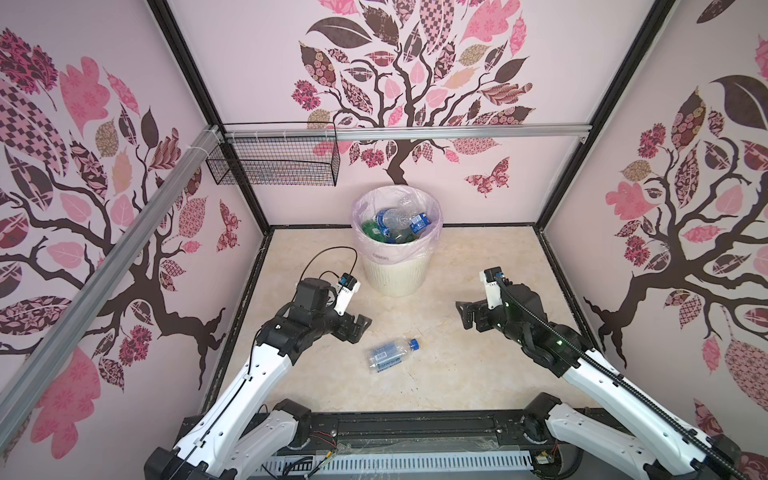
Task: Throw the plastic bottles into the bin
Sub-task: 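Lower the left gripper onto the clear blue-capped bottle and close it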
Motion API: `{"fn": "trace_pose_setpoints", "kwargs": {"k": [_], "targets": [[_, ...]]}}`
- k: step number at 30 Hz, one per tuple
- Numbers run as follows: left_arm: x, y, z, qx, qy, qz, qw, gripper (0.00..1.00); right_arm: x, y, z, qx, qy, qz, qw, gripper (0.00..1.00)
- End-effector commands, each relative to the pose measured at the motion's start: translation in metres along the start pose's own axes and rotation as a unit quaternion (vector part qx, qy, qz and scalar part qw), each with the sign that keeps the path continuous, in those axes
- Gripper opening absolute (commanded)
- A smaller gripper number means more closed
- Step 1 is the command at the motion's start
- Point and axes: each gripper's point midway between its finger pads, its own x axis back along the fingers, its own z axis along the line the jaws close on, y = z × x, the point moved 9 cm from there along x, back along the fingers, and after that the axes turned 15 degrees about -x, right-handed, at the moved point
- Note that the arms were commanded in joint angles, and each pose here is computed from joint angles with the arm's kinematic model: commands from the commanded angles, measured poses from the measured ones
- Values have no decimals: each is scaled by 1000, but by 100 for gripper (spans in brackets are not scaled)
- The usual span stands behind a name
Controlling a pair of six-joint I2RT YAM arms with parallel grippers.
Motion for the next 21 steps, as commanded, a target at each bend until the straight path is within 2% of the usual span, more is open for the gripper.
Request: {"fn": "trace_pose_setpoints", "kwargs": {"k": [1, 9, 16, 21], "targets": [[4, 9, -10, -41, -35, 3, 999, 93, 8, 4, -6, -41, -17, -32, 999, 100], [-21, 6, -51, -130, -53, 67, 988, 94, 6, -9, -12, -64, -9, -30, 997, 100], [-44, 1, -67, -138, -43, 118, 982, 94, 12, -11, -12, -73, 12, -37, 997, 100], [-55, -1, -69, -134, -47, 131, 981, 93, 11, -12, -10, -74, 21, -31, 997, 100]]}}
